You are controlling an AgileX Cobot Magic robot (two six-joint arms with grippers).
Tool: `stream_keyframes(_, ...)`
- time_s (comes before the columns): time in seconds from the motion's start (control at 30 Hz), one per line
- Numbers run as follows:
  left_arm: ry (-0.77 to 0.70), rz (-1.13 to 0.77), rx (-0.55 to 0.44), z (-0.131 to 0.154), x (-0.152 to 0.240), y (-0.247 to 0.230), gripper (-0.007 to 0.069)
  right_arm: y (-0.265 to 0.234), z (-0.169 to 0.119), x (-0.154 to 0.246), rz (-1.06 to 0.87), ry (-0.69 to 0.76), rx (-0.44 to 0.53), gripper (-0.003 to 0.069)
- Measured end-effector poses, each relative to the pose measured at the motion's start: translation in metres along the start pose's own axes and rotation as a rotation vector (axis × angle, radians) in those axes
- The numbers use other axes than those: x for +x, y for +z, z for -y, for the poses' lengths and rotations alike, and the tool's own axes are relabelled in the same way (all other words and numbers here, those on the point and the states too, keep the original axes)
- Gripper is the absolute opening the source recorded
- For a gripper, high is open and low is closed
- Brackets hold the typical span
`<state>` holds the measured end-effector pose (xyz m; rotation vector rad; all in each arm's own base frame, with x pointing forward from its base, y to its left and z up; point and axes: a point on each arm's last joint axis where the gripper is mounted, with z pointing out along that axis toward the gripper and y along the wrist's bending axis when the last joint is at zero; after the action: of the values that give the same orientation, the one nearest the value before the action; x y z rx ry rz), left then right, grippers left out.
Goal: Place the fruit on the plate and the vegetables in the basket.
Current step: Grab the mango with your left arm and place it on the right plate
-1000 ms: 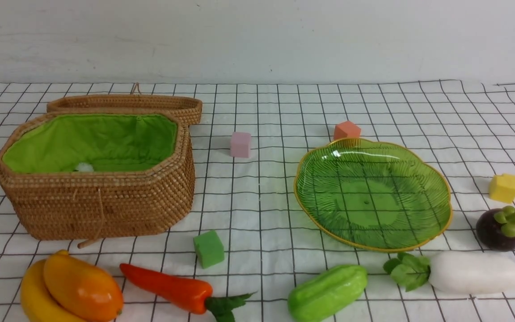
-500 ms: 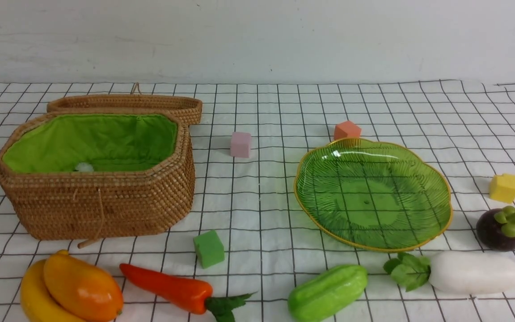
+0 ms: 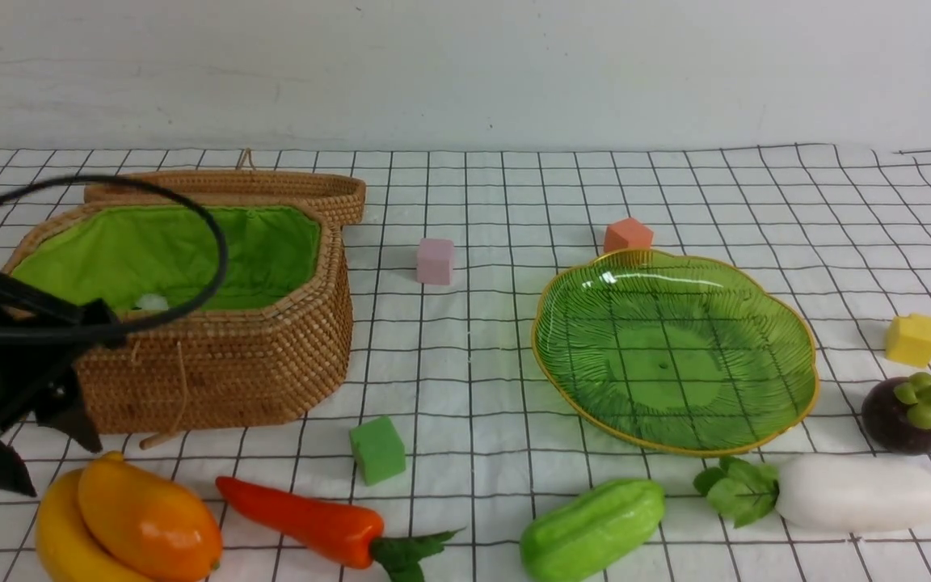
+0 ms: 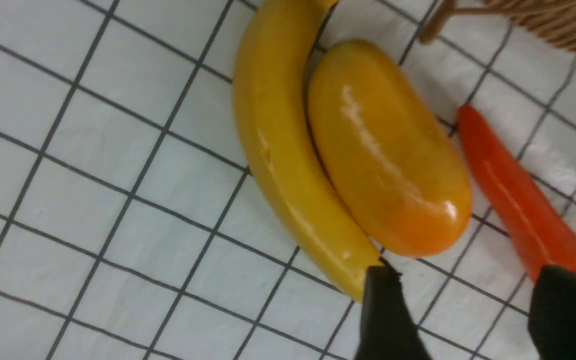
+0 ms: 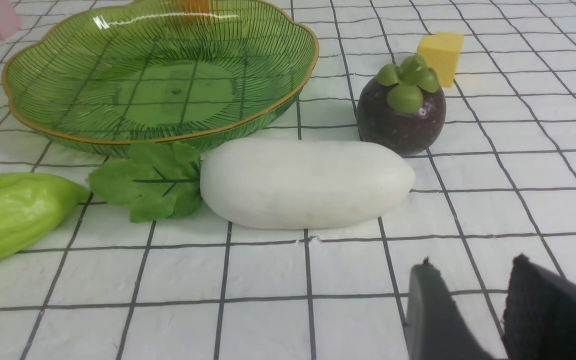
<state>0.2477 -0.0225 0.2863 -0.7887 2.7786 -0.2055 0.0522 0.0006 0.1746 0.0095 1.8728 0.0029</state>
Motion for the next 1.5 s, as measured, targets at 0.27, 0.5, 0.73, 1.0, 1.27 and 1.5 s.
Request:
stream_keyframes(0.27,-0.035,-0.059,-0.025,0.012,-0.018,0.054,0.0666,0.0,0.0,0.0,0.0,0.0,0.0,0.0244)
stream_keyframes(0.5,-0.071,-0.094,-0.024,0.018,-0.026,0.088,0.0623,0.0,0.0,0.0,0.0,0.0,0.0,0.0244)
stream_keyframes(0.73,-0.07,-0.143,-0.071,0.016,-0.026,0.109,0.0591,0.0,0.0,0.0,0.0,0.0,0.0,0.0244)
stream_keyframes(1.0,-0.031,-0.129,-0.059,0.017,-0.028,0.11,0.0555,0.0,0.0,0.0,0.0,0.0,0.0,0.0244)
stream_keyframes(1.27,-0.026,-0.131,-0.051,0.018,-0.028,0.11,0.0481,0.0,0.0,0.0,0.0,0.0,0.0,0.0244)
stream_keyframes(1.5,-0.024,-0.143,-0.058,0.017,-0.027,0.11,0.0481,0.0,0.0,0.0,0.0,0.0,0.0,0.0244)
